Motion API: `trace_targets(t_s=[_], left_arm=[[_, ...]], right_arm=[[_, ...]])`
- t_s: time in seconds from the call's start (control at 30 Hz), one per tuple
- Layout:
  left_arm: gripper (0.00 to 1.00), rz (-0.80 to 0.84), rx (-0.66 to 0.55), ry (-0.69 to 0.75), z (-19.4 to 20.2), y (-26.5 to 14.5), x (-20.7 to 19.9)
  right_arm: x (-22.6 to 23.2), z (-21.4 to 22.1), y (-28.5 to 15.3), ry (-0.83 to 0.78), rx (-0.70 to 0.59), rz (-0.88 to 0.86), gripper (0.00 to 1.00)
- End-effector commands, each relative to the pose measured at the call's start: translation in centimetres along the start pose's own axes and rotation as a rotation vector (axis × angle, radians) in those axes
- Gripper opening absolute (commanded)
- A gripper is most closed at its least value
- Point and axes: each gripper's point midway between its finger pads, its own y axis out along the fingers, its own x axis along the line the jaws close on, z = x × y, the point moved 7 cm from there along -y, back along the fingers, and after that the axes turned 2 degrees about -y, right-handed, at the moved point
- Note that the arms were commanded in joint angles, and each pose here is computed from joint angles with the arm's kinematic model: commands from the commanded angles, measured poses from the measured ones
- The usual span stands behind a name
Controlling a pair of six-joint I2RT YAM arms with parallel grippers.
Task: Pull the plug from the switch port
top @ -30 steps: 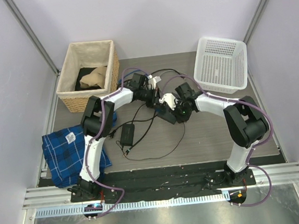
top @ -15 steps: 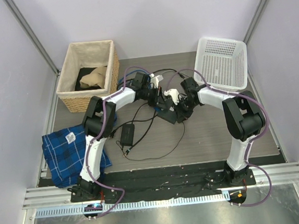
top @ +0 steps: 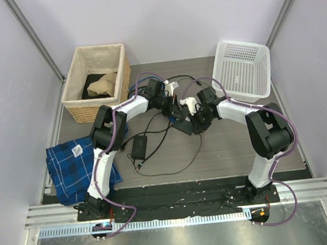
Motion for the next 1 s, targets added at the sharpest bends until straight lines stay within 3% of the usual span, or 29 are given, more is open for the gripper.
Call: trace_targets(t_s=[0.0, 0.2, 0.3, 0.47, 0.5, 0.63, 0.73, 0.8, 0.9, 0.97], left_arm=[[0.00, -0.192, 0.052, -0.042, 2.6, 1.1, 4.1], [0.00, -0.194, 0.053, -0.039, 2.6, 1.3, 4.3], [0.00, -0.193, 0.055, -0.034, 2.6, 1.3, 4.3], [0.04, -0.094, 0.024, 0.040, 0.2, -0.7, 1.7], [0.07, -0.075, -0.004, 0.044, -0.7, -1.6, 0.8], [0.45, -0.029, -0.193, 0.082, -4.1, -8.3, -3.0], [0.56, 0.034, -0.222, 0.102, -3.6, -10.9, -3.9], [0.59, 0.072, -0.267, 0.198, -3.3, -12.8, -5.8], [0.68, 0.090, -0.324, 0.296, -1.8, -13.8, -7.0], [0.70, 0.100, -0.321, 0.276, -0.9, -13.6, -7.2]], right_arm=[[1.1, 6.4, 0.5, 0.026, 0.258, -0.025, 0.01], [1.6, 6.8, -1.2, -0.068, 0.297, -0.136, 0.02], [1.4, 6.8, -1.9, -0.207, 0.267, -0.141, 0.01], [1.4, 3.4, -3.9, -0.155, 0.181, -0.191, 0.01], [1.3, 2.7, -4.4, -0.137, 0.151, -0.189, 0.01], [1.3, -4.1, -8.3, -0.073, -0.069, -0.174, 0.01], [1.4, -9.2, -10.7, -0.004, -0.233, -0.206, 0.01], [1.4, -11.6, -10.9, 0.093, -0.290, -0.243, 0.01], [0.2, -16.2, -11.0, 0.180, -0.404, -0.258, 0.01], [-0.1, -18.9, -11.9, 0.256, -0.465, -0.277, 0.01]])
